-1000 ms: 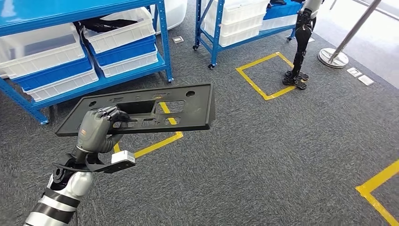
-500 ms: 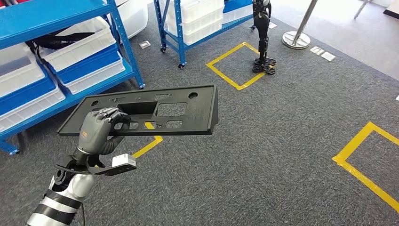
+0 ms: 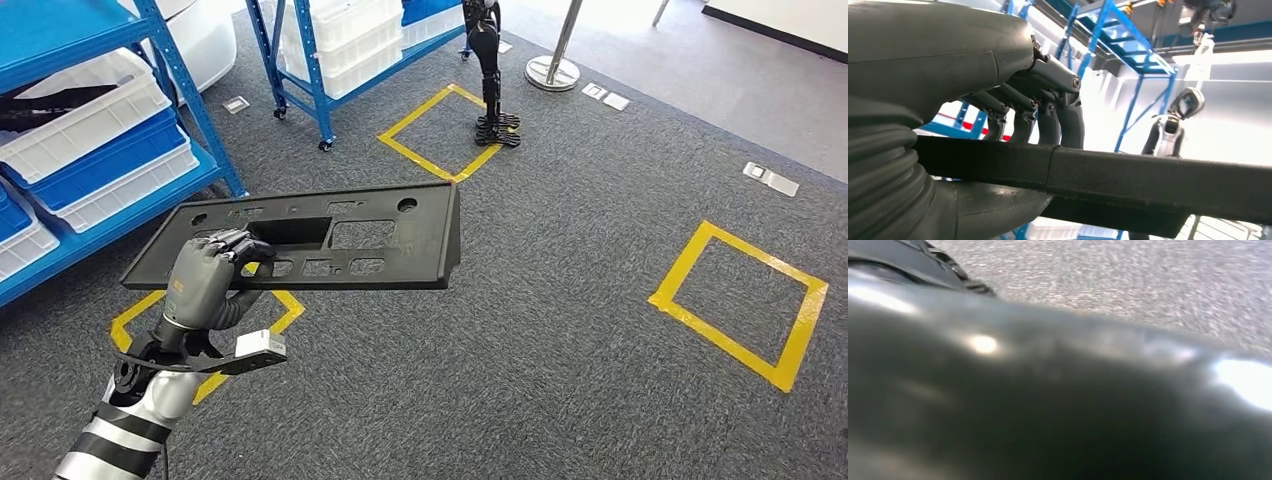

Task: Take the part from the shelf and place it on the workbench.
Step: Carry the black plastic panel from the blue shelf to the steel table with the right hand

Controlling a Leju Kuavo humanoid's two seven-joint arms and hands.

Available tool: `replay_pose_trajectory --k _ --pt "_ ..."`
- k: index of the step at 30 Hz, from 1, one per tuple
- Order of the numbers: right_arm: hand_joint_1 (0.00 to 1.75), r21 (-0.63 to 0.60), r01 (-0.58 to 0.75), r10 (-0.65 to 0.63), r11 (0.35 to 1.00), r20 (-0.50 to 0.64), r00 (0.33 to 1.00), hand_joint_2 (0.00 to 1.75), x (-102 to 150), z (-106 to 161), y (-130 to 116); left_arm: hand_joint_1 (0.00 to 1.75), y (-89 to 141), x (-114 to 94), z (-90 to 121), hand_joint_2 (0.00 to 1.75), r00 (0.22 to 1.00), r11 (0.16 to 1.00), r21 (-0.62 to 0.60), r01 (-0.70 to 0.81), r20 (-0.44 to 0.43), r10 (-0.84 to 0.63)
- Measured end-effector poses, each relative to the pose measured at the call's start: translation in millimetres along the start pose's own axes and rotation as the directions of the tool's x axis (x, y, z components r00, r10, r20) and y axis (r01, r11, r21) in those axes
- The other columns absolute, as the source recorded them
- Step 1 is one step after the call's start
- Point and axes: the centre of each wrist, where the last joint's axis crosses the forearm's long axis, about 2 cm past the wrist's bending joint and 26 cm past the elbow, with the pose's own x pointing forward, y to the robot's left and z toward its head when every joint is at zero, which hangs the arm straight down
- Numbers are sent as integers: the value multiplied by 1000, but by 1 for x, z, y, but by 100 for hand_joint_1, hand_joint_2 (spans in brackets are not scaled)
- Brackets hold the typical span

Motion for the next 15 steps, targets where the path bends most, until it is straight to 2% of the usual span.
replay_pose_trajectory --k 15 --pt "0 1 3 -3 1000 5 1000 0 3 -2 2 175 1 -3 1 175 1000 1000 -8 10 7 -10"
